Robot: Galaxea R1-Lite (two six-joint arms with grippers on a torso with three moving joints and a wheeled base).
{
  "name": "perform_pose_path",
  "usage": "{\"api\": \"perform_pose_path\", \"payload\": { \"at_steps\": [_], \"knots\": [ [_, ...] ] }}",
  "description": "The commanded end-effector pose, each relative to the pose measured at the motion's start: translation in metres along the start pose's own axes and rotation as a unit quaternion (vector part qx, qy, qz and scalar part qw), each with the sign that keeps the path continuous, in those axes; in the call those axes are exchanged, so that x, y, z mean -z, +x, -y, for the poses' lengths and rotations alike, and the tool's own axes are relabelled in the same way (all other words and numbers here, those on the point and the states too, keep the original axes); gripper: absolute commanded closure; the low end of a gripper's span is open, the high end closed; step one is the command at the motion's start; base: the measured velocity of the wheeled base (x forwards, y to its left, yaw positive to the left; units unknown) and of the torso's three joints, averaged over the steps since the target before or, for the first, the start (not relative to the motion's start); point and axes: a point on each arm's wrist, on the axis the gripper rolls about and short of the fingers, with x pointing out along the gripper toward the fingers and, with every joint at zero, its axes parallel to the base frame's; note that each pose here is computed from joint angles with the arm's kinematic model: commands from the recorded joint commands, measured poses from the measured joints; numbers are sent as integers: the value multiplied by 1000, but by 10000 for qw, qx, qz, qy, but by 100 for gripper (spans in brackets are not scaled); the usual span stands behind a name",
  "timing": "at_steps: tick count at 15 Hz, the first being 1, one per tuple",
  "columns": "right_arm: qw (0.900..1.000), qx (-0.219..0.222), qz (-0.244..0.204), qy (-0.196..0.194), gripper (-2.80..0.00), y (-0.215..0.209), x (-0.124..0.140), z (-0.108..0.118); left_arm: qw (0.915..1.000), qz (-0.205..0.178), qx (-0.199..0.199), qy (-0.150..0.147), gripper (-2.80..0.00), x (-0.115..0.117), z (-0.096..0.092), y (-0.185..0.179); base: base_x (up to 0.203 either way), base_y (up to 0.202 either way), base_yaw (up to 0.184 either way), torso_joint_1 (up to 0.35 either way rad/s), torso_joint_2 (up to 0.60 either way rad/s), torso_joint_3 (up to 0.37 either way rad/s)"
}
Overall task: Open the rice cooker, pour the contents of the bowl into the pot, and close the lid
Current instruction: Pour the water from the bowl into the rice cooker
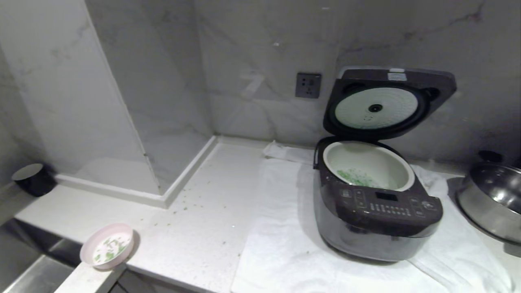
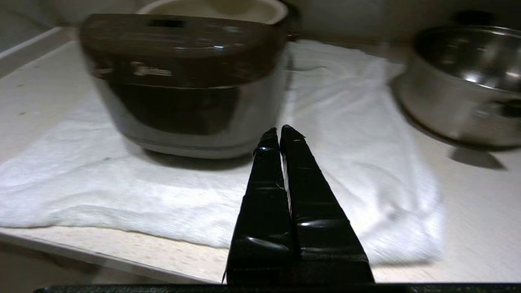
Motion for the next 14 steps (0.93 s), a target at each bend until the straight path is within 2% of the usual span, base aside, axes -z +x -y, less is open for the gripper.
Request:
{"api": "perform_pose_path", "payload": {
  "at_steps": [1, 7, 14],
  "knots": [
    [10000, 2, -13, -1, 0, 0, 0, 0, 10000, -59, -2, -4, 0, 4, 0, 1, 3, 11, -176, 4, 7, 0],
    [10000, -5, -13, -1, 0, 0, 0, 0, 10000, -52, -5, -49, 0, 3, 0, 1, 1, 4, -148, 4, 2, 2],
    [10000, -5, -13, -1, 0, 0, 0, 0, 9999, -52, -21, -142, 0, 3, 0, 1, 0, 0, 0, 0, 0, 0]
  ]
}}
